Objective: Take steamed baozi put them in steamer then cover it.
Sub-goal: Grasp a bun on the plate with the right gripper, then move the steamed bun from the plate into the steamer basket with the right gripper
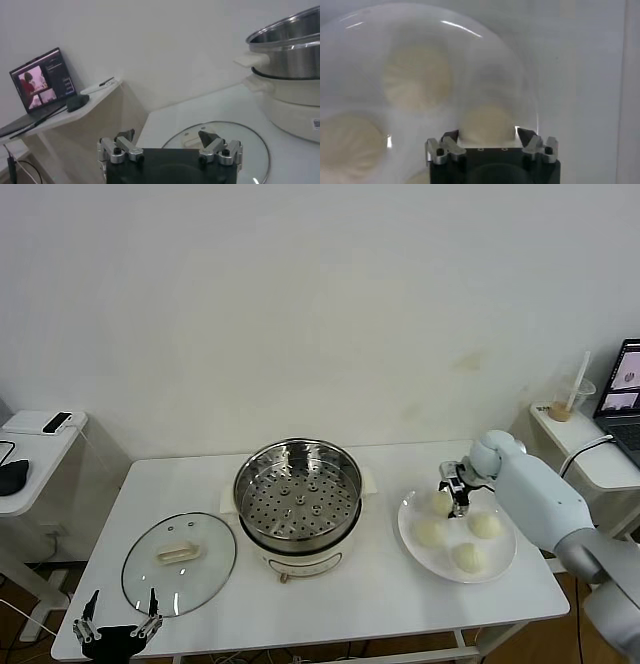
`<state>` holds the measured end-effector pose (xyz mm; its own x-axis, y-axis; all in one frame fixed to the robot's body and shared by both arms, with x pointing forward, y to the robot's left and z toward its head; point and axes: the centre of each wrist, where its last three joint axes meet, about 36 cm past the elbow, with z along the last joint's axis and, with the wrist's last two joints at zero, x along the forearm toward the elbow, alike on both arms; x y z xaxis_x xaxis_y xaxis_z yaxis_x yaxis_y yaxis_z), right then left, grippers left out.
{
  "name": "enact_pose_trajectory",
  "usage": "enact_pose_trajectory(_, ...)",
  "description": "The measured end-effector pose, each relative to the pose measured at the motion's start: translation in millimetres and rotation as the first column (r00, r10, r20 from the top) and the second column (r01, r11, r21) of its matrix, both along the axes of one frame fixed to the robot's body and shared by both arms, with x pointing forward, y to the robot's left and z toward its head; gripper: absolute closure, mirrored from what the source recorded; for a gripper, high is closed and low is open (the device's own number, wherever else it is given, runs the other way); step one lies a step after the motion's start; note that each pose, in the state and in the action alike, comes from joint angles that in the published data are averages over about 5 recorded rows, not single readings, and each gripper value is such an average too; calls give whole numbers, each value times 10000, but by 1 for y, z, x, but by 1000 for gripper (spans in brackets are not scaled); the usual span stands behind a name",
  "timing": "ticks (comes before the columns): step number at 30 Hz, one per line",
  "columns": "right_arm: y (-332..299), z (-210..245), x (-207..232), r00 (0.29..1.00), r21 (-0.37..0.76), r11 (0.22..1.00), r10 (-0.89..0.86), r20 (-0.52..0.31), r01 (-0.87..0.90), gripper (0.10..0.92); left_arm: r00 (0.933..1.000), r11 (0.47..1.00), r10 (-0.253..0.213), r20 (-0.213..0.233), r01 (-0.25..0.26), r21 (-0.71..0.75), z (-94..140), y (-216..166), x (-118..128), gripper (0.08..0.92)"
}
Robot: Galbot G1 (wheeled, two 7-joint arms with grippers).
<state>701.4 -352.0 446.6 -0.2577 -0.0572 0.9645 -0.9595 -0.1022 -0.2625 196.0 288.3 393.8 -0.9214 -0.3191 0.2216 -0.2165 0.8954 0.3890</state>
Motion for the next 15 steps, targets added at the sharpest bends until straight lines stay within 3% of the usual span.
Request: enact_pose_trajectory(15,-10,43,-1,9998,133,9997,204,85,-206,403,10000,10000,-23,-60,23,3,-3,0,0,177)
